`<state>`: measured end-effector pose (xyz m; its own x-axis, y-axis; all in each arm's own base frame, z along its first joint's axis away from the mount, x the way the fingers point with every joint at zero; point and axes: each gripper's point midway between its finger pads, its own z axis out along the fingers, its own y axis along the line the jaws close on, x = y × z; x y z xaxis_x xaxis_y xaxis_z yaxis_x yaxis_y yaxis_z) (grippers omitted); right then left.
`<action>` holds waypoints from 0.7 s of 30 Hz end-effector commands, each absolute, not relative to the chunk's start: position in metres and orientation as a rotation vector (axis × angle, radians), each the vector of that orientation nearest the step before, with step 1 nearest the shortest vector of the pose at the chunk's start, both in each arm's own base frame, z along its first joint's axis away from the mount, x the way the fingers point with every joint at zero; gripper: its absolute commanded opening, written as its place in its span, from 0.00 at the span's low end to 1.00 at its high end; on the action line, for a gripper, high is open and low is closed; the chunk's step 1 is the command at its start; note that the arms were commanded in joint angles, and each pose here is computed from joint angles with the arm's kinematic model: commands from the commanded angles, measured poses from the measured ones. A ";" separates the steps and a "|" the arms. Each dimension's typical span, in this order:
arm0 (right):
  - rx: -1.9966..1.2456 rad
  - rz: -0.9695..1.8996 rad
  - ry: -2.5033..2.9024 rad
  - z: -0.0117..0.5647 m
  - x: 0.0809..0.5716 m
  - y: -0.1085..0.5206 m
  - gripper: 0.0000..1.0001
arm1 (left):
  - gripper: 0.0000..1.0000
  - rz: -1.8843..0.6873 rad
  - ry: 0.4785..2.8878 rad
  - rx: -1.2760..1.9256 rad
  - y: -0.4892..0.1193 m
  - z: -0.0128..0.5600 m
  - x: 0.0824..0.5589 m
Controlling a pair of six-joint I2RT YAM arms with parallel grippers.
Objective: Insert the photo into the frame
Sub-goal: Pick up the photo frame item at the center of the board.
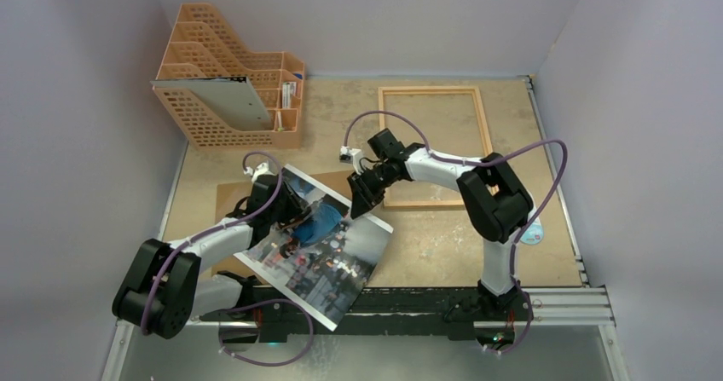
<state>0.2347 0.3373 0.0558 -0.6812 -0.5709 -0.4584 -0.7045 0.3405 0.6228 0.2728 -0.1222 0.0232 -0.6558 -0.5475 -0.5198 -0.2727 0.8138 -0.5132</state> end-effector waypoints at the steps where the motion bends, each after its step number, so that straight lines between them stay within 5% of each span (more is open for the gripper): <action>1: -1.193 1.436 2.369 0.087 0.210 0.345 0.33 | 0.32 -0.323 2.525 -0.653 -0.096 -0.026 0.218; 9: -1.129 1.458 2.378 0.096 0.209 0.343 0.51 | 0.31 -0.321 2.525 -0.649 -0.095 -0.025 0.218; 21: -0.703 1.542 2.323 0.130 0.230 0.314 0.47 | 0.31 -0.320 2.530 -0.647 -0.095 -0.028 0.216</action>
